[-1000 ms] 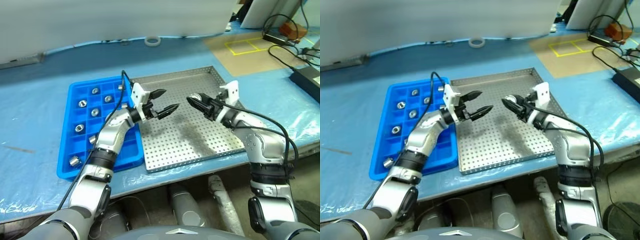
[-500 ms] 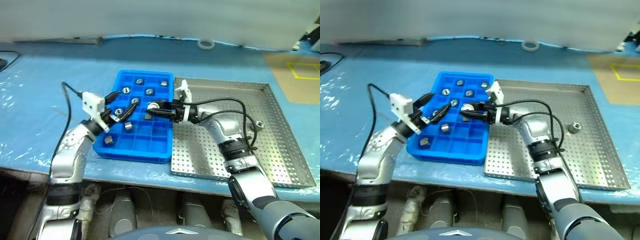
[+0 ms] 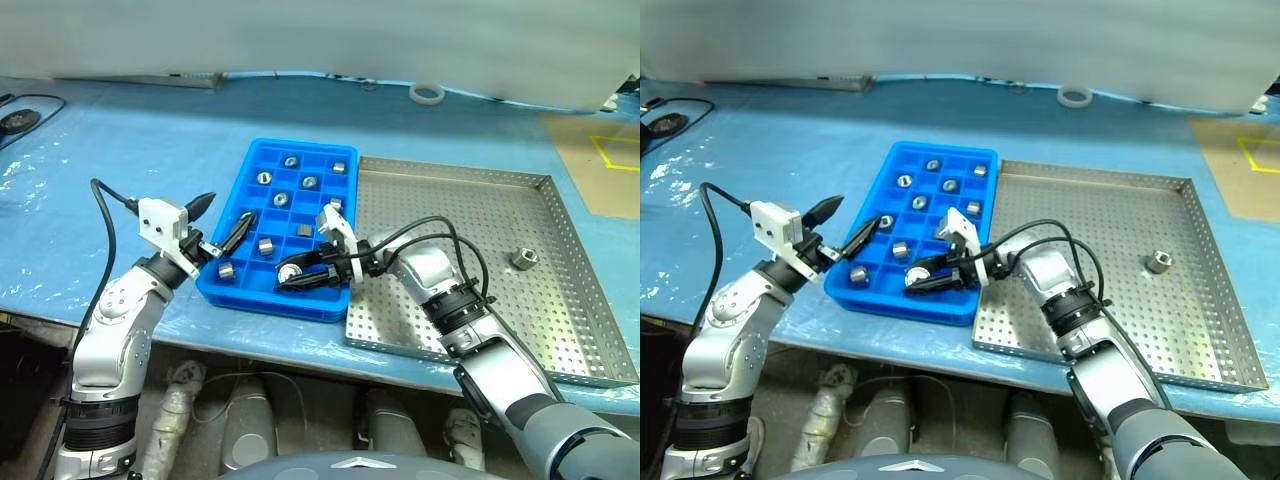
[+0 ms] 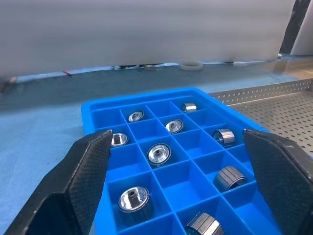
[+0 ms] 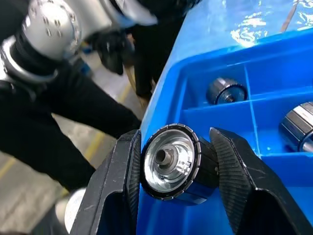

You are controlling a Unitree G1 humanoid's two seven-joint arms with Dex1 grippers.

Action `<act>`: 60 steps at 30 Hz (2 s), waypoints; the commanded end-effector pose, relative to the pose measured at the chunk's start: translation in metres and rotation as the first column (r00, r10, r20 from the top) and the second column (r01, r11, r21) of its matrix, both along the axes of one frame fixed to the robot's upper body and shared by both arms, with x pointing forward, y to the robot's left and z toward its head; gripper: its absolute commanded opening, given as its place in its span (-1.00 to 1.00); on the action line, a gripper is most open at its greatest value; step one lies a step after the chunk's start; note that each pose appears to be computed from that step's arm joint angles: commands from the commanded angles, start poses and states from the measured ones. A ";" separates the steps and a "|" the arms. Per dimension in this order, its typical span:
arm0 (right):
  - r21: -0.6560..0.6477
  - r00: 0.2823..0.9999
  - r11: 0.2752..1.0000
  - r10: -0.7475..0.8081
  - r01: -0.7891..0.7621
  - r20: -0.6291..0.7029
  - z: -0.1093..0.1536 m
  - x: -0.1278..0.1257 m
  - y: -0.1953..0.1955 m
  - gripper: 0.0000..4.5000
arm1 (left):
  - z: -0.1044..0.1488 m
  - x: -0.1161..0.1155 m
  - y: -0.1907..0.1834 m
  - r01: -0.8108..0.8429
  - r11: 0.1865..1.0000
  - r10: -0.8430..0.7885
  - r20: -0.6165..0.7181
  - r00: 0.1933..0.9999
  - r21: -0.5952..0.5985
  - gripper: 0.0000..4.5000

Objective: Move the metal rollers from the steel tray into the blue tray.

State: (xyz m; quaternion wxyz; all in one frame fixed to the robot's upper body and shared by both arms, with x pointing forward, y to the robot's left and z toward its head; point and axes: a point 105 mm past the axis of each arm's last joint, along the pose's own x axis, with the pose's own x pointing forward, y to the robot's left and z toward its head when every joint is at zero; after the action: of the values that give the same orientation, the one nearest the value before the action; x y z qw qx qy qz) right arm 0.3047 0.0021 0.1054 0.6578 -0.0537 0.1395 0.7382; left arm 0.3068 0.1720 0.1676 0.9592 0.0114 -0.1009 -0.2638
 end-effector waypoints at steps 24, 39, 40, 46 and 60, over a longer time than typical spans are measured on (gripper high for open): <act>0.217 0.507 0.554 -0.829 0.804 0.238 0.032 0.083 -0.152 0.98 | 0.000 0.046 -0.104 0.450 0.893 -0.450 0.005 0.893 0.003 1.00; 0.245 -0.101 -0.024 -0.946 0.969 0.307 0.033 0.101 -0.265 0.98 | -0.001 0.051 -0.126 0.536 0.844 -0.536 0.012 0.844 0.000 1.00; 0.235 -0.130 -0.056 -0.941 0.970 0.312 0.030 0.099 -0.273 0.98 | -0.002 0.050 -0.126 0.537 0.844 -0.537 0.012 0.844 0.000 1.00; 0.165 -0.224 -0.181 -0.927 0.970 0.301 0.010 0.082 -0.305 0.98 | -0.009 0.046 -0.123 0.528 0.849 -0.528 -0.004 0.849 -0.010 1.00; 0.288 0.073 0.093 -0.994 0.953 0.081 0.038 0.090 -0.231 -0.26 | -0.009 0.052 -0.102 0.450 0.893 -0.450 0.001 0.893 0.001 1.00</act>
State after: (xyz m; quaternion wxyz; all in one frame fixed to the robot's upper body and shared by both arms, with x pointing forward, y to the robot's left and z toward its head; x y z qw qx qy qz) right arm 0.3864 -0.2480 0.0929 0.9946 0.0129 0.0877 0.0533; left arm 0.3586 0.0622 0.1430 0.8682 -0.0249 -0.0688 -0.4908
